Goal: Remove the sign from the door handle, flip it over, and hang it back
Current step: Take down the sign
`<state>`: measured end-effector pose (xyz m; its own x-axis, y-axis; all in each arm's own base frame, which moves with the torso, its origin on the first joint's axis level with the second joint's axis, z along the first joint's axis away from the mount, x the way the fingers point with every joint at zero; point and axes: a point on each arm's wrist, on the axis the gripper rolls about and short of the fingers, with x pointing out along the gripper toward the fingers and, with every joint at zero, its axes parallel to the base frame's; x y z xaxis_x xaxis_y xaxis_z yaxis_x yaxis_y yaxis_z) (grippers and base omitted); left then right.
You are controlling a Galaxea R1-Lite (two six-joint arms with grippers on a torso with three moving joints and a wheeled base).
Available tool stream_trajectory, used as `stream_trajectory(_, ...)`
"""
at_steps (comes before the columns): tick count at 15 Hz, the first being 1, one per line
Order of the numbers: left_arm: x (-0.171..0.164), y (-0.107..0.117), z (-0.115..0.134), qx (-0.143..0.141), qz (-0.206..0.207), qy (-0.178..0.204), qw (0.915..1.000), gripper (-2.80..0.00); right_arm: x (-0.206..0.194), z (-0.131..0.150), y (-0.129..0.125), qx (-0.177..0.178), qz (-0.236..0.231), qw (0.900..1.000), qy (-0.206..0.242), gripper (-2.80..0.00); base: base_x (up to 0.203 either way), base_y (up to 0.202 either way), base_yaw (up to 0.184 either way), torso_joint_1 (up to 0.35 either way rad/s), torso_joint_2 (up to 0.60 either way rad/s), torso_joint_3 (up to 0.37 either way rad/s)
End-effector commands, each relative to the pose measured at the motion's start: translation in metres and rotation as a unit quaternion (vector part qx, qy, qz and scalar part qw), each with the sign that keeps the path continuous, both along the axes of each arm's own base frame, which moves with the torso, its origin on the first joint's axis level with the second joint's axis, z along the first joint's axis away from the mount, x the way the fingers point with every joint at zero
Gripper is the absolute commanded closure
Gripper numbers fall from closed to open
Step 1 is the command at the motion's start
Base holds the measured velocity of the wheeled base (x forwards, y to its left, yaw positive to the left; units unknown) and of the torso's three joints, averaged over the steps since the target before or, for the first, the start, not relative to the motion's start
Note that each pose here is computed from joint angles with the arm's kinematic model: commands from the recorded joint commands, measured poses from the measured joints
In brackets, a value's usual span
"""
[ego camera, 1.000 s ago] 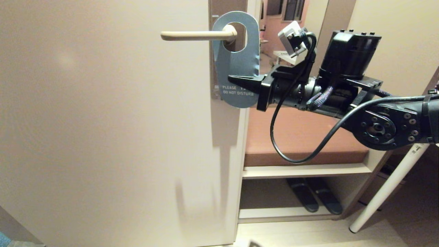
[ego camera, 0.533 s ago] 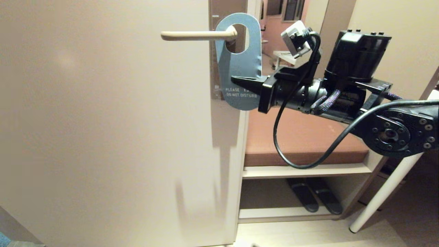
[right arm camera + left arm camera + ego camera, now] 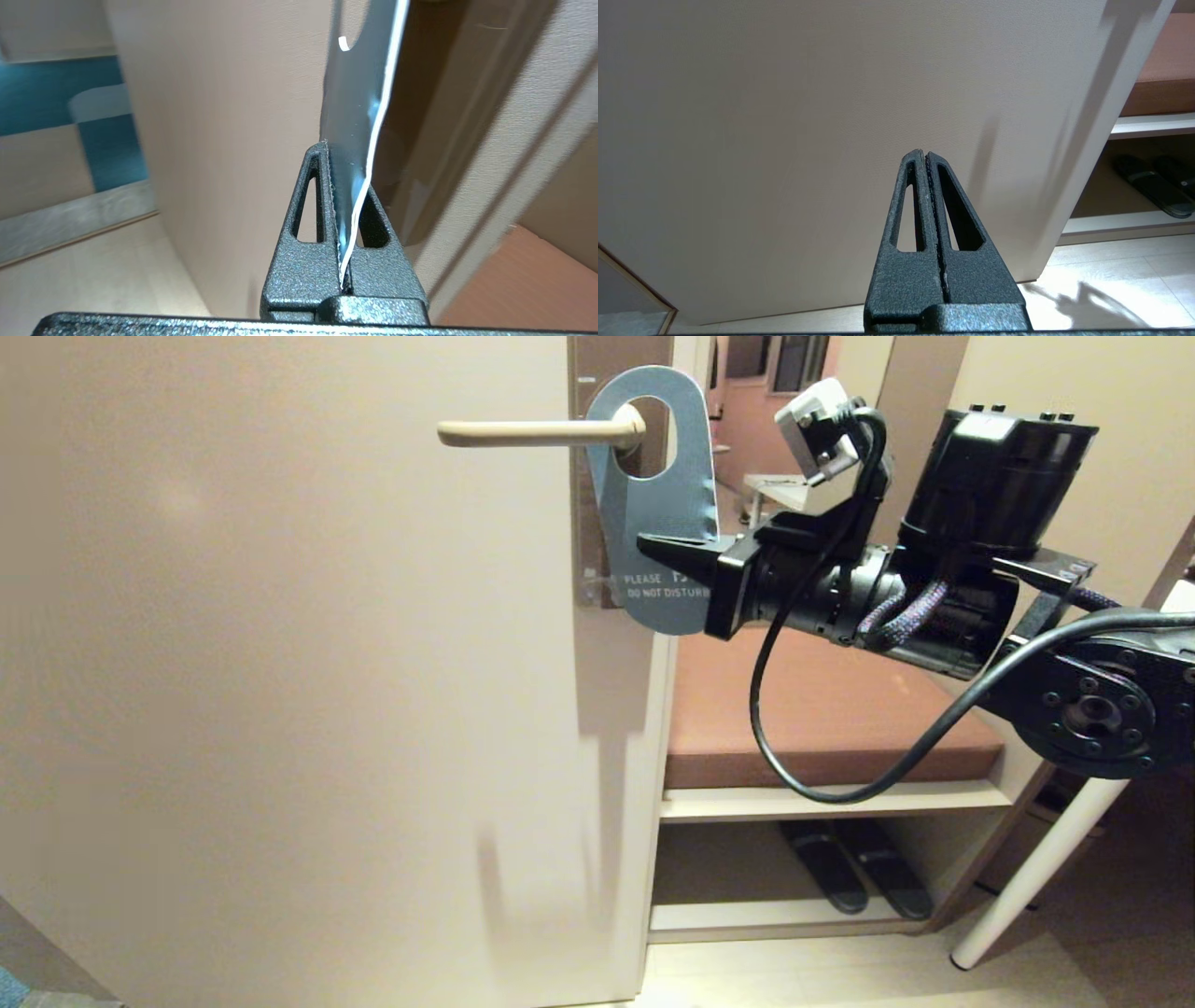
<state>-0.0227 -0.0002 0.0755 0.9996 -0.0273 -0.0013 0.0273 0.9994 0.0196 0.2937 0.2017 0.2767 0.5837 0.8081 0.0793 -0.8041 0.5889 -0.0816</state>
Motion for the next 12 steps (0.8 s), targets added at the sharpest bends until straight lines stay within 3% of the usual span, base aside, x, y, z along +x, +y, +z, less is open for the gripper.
stream_trajectory(1, 0.000, 0.000, 0.000, 0.000, 0.000, 0.000, 1.0000, 0.00, -0.002, 0.003, 0.000, 0.004, -0.006, 1.000, -0.005, 0.00, 0.000, 0.000, 0.000, 0.000, 0.00, 0.000)
stream_trajectory(6, 0.000, 0.000, 0.000, 0.000, 0.000, 0.000, 1.0000, 0.00, -0.008, 0.009, 0.001, 0.013, -0.051, 0.999, -0.008, 0.00, 0.000, 0.000, 0.000, 0.000, 0.00, 0.000)
stream_trajectory(12, 0.000, 0.000, 0.000, 0.000, 0.000, 0.000, 1.0000, 0.00, -0.025, 0.000, 0.002, 0.003, -0.043, 0.999, 0.007, 0.00, 0.000, 0.000, 0.000, 0.000, 0.00, 0.000)
